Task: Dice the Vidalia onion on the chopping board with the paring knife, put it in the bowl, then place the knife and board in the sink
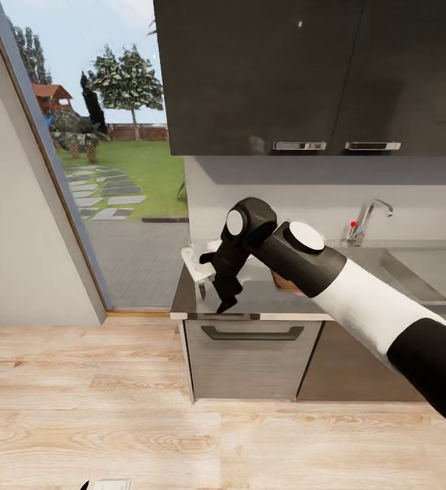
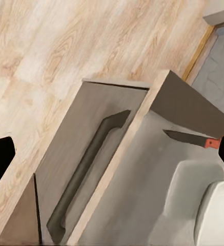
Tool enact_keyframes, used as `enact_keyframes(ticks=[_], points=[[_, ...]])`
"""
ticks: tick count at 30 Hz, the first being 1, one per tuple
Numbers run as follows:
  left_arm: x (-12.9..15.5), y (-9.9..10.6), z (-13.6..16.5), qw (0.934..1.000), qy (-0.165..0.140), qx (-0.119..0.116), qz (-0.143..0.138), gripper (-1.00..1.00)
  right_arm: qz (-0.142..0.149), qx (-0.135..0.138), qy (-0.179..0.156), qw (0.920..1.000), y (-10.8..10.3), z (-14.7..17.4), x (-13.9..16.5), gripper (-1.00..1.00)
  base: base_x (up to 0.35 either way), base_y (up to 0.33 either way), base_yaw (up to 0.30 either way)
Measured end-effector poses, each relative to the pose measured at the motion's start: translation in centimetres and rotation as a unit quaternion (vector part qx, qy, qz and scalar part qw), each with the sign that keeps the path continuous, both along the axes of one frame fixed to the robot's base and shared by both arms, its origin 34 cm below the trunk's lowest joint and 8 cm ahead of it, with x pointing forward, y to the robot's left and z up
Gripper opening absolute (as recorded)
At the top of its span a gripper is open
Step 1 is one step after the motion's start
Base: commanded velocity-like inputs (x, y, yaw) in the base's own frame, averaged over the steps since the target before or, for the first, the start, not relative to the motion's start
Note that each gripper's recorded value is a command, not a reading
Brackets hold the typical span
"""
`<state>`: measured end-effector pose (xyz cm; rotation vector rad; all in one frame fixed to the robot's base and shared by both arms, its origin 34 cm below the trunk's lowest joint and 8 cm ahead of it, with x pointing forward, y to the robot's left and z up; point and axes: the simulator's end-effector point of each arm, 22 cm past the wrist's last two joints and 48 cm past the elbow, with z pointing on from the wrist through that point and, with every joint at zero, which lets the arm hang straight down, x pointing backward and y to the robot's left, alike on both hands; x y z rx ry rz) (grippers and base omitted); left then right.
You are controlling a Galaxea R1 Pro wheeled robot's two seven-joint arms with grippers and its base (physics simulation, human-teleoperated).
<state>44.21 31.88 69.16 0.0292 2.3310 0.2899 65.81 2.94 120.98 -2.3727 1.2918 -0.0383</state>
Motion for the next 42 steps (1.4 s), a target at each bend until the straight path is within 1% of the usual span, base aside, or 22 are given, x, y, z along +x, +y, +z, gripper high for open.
enact_keyframes(ticks=[1, 2, 4, 5, 8, 10, 15, 22, 33, 42], points=[[0.0, 0.0, 0.0, 1.0, 0.0, 0.0, 0.0, 1.0, 0.007, -0.008, 0.001, 0.9999, 0.1, -0.5, -0.3, 1.0, 0.0, 0.0, 0.0], [0.0, 0.0, 0.0, 1.0, 0.0, 0.0, 0.0, 1.0, 0.023, -0.024, 0.006, 0.9994, 0.2, -1.5, -1.0, 1.0, 0.0, 0.0, 0.0], [0.0, 0.0, 0.0, 1.0, 0.0, 0.0, 0.0, 1.0, 0.039, -0.043, 0.013, 0.9982, 0.2, -2.8, -1.9, 1.0, 0.0, 0.0, 0.0], [0.0, 0.0, 0.0, 1.0, 0.0, 0.0, 0.0, 1.0, 0.053, -0.058, 0.021, 0.9966, 0.2, -3.9, -2.7, 1.0, 0.0, 0.0, 0.0], [0.0, 0.0, 0.0, 1.0, 0.0, 0.0, 0.0, 1.0, 0.076, -0.08, 0.034, 0.9933, 0.1, -5.5, -4.0, 1.0, 0.0, 0.0, 0.0], [0.0, 0.0, 0.0, 1.0, 0.0, 0.0, 0.0, 1.0, 0.089, -0.087, 0.038, 0.9915, 0.0, -6.0, -4.4, 1.0, 0.0, 0.0, 0.0], [0.0, 0.0, 0.0, 1.0, 0.0, 0.0, 0.0, 1.0, 0.104, -0.093, 0.041, 0.9894, -0.1, -6.4, -4.8, 1.0, 0.0, 0.0, 0.0], [0.0, 0.2, 0.0, 1.0, 0.0, 0.001, 0.0, 1.0, 0.108, -0.095, 0.041, 0.9887, -0.1, -6.5, -5.0, 1.0, 0.051, 0.044, 0.0], [0.0, 0.3, 0.1, 1.0, -0.001, 0.002, 0.001, 1.0, 0.107, -0.094, 0.039, 0.9891, 0.0, -6.4, -4.9, 1.0, 0.231, 0.187, 0.0], [0.0, 0.4, 0.1, 1.0, -0.001, 0.002, 0.002, 1.0, 0.104, -0.095, 0.039, 0.9892, -0.2, -6.4, -4.8, 1.0, 0.3, -0.081, 0.0]])
